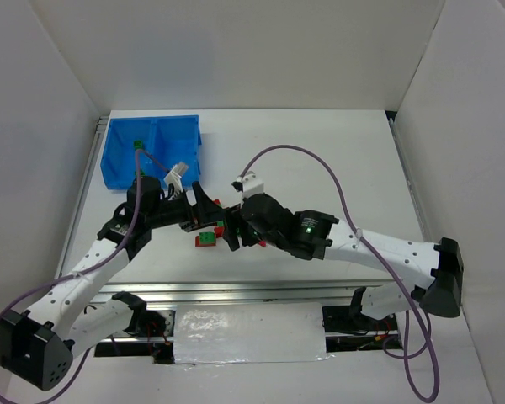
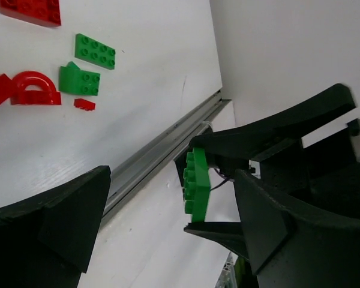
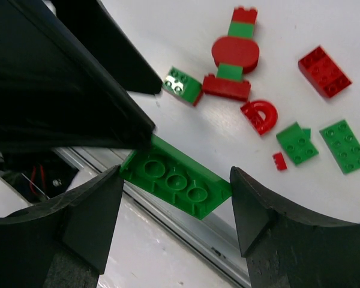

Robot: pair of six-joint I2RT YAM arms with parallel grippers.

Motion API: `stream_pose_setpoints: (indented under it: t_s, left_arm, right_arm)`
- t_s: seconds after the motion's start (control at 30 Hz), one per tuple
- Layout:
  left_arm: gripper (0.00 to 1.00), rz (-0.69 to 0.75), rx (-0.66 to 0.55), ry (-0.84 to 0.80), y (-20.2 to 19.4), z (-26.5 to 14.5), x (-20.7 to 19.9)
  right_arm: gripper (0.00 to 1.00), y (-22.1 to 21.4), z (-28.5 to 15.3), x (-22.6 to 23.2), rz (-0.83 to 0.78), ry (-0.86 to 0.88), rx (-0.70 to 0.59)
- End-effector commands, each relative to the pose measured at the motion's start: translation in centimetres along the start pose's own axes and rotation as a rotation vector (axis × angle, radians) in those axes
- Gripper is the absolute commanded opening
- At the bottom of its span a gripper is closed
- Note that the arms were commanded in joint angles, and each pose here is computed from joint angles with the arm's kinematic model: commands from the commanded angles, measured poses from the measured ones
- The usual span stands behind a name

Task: Sort the legos into containers by color

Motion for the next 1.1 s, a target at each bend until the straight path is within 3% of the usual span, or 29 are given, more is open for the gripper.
stream_pose_setpoints:
  t_s: [0.0, 0.23, 0.3, 0.4, 0.43, 0.5, 0.53, 0.6, 0.67, 0.7, 0.77, 0.9, 1.07]
  left_arm:
    - [0.96, -0.013, -0.009, -0.100, 0.2, 0.5, -1.0]
    - [0.83, -0.006, -0.007, -0.111, 0.1, 0.8, -1.0]
    - [0.72, -0.009, -0.001, -0.112, 0.0, 0.9, -0.9]
    - [0.43, -0.001, 0.000, -0.115, 0.2, 1.0, -1.0]
    - [0.27, -0.010, 0.012, -0.100, 0.1, 1.0, -0.9]
    - [0.13, 0.000, 0.019, -0.090, 0.3, 1.0, -0.9]
    - [0.00, 0.002, 0.021, -0.083, 0.3, 1.0, -0.9]
    - [0.00, 0.012, 0.014, -0.057, 0.5, 1.0, -0.9]
    - [0.00, 0.018, -0.034, 0.012, 1.0, 0.9, -0.7]
    - [0.00, 0.015, -0.039, 0.074, 1.0, 0.8, -0.3]
    - [0.00, 0.019, -0.107, 0.214, 2.6, 0.4, 0.1]
    - [0.00, -0.049, -0.342, 0.701, 7.0, -1.8, 3.8]
    - [0.00, -0.191, -0.604, 1.084, 13.9, -5.5, 8.5]
  right_arm:
    - [0.27, 2.6, -0.6, 1.9, 0.019, 0.044, -0.113]
    - [0.27, 3.4, -0.1, 2.8, 0.022, 0.062, -0.136]
    - [0.28, 3.6, 0.1, 3.1, 0.012, 0.060, -0.128]
    - [0.28, 3.6, 0.6, 3.4, -0.003, 0.055, -0.117]
    - [0.28, 3.6, 0.7, 3.5, -0.006, 0.053, -0.115]
    - [0.28, 3.5, 1.2, 3.6, -0.007, 0.046, -0.117]
    - [0.28, 3.5, 1.3, 3.7, -0.009, 0.044, -0.115]
    - [0.30, 3.5, 1.7, 3.7, -0.010, 0.035, -0.110]
    - [0.80, 3.3, 1.9, 3.6, 0.000, 0.020, -0.110]
    - [0.99, 3.2, 1.9, 3.3, 0.013, -0.002, -0.115]
    - [1.00, 3.3, 1.5, 2.4, 0.049, -0.032, -0.137]
    - [1.00, 3.7, 0.3, 0.1, 0.126, -0.067, -0.176]
    - [1.00, 3.5, -1.2, -1.9, 0.159, -0.070, -0.204]
Point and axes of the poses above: each gripper's point midway between its finger pads, its own z axis out along the fingers, its own x axis along the line the jaws close on, y = z × x, the point moved 10 cm from there along -z, back along the fingers, and after that the axes turned 14 degrees about z, right-handed, at the moved point
